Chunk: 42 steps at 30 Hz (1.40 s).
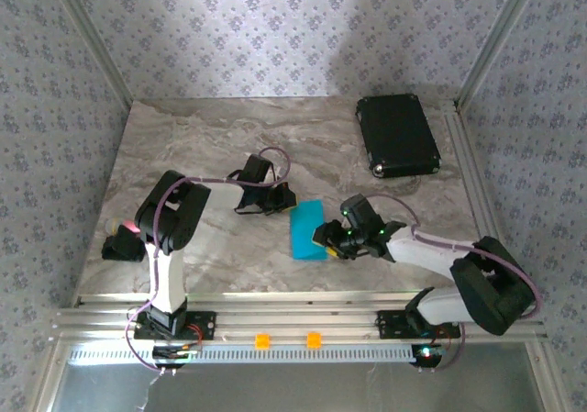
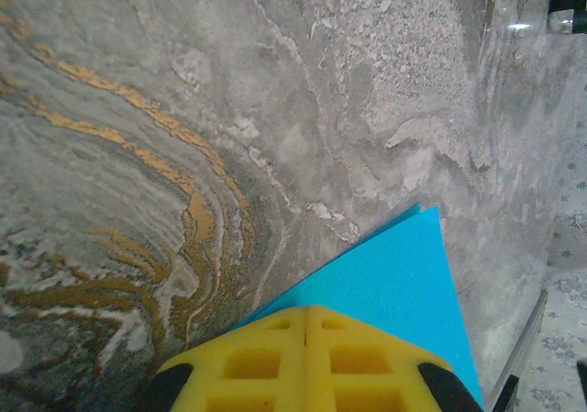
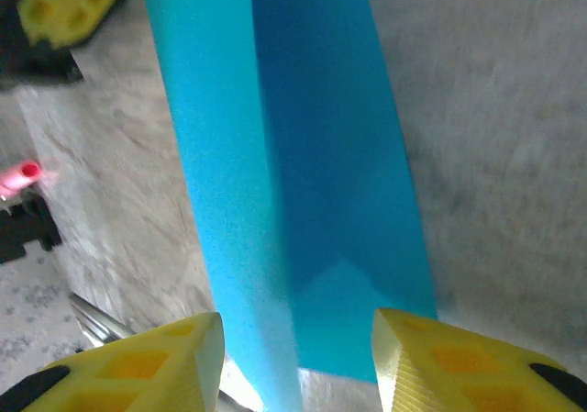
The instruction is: Fold a paper plane with a square sheet of paper (pick it up from the middle)
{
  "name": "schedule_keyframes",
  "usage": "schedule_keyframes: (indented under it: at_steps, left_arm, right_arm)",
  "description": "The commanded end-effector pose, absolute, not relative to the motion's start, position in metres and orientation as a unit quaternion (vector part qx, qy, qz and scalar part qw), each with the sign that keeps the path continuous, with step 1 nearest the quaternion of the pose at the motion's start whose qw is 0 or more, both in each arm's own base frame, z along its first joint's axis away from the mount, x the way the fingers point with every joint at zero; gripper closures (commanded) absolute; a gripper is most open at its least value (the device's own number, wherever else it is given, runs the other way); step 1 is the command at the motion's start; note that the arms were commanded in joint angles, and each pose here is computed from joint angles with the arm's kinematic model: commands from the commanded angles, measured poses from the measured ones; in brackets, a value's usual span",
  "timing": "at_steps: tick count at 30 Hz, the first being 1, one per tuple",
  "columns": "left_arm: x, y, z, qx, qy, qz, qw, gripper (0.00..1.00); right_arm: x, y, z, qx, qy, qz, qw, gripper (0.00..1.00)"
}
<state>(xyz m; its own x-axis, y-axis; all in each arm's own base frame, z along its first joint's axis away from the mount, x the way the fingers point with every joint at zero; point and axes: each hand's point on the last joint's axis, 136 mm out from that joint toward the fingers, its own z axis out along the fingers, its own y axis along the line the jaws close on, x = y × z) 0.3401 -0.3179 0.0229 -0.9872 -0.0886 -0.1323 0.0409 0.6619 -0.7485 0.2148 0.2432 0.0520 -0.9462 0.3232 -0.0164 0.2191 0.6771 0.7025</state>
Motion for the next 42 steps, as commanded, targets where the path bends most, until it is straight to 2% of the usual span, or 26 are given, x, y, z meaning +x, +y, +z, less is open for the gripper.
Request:
schedule_keyframes:
  at_steps: [1,5,9,13,16,25,34,39,42]
  left_arm:
    - [0.314,-0.305,-0.016,-0.029,0.933,-0.358,0.025,0.95]
    - [0.313,-0.307,-0.016,-0.027,0.933,-0.358,0.025,0.95]
    - [0.313,-0.309,-0.014,-0.026,0.932,-0.36,0.026,0.95]
    - [0.313,-0.313,-0.008,-0.021,0.931,-0.364,0.029,0.95]
    - [0.314,-0.316,-0.001,-0.014,0.928,-0.37,0.033,0.94]
    - [0.318,-0.322,0.014,0.008,0.926,-0.376,0.04,0.92]
    - [0.321,-0.327,0.026,0.021,0.922,-0.384,0.05,0.9]
    - [0.326,-0.332,0.052,0.055,0.917,-0.391,0.066,0.83]
    - [0.329,-0.333,0.075,0.079,0.914,-0.388,0.083,0.72]
  right_arm:
    - [0.234,0.254,0.07,0.111,0.894,0.424,0.093,0.49]
    - [0.245,0.258,0.073,0.095,0.883,0.453,0.086,0.5]
    - [0.251,0.254,0.059,0.102,0.887,0.445,0.074,0.57]
    - [0.256,0.252,0.051,0.101,0.887,0.445,0.072,0.69]
    - [0.258,0.249,0.045,0.093,0.889,0.442,0.073,0.74]
    - [0.265,0.244,0.039,0.068,0.888,0.449,0.068,0.76]
    - [0.268,0.246,0.031,0.068,0.884,0.459,0.059,0.83]
    - [0.268,0.244,0.027,0.077,0.884,0.459,0.053,0.89]
    - [0.27,0.244,0.029,0.079,0.883,0.458,0.058,0.88]
